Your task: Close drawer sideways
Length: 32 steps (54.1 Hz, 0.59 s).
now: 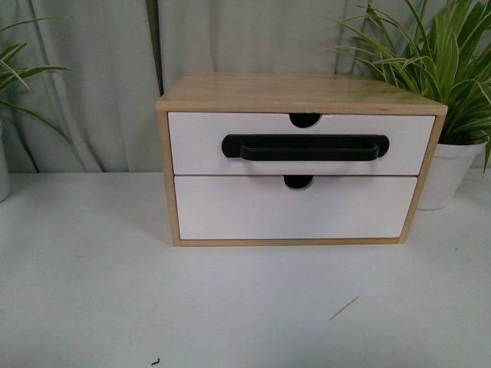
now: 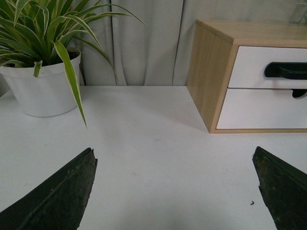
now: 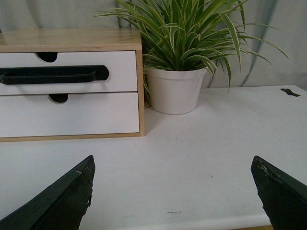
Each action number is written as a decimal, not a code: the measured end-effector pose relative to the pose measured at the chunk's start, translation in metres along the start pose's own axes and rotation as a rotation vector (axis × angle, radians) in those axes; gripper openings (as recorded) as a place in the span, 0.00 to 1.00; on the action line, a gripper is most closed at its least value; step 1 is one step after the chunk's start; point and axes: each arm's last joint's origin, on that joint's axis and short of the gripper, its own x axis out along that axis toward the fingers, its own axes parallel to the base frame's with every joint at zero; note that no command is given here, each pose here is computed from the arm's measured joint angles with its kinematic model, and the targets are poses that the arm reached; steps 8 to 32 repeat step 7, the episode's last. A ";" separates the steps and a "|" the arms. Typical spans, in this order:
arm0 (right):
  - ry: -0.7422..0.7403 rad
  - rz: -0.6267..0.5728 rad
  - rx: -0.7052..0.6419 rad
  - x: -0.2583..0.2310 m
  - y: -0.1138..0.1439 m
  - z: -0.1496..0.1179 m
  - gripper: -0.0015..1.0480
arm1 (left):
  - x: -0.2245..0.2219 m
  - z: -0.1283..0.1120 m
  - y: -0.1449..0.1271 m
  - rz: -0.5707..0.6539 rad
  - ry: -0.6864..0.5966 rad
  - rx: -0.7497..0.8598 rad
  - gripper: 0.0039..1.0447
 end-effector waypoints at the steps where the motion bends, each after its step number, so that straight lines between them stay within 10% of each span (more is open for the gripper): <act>1: 0.000 0.000 0.000 0.000 0.000 0.000 0.91 | 0.000 0.000 0.000 0.000 0.000 0.000 0.95; 32: 0.000 0.000 0.000 0.000 0.000 0.000 0.91 | 0.000 0.000 0.000 0.000 0.000 0.000 0.95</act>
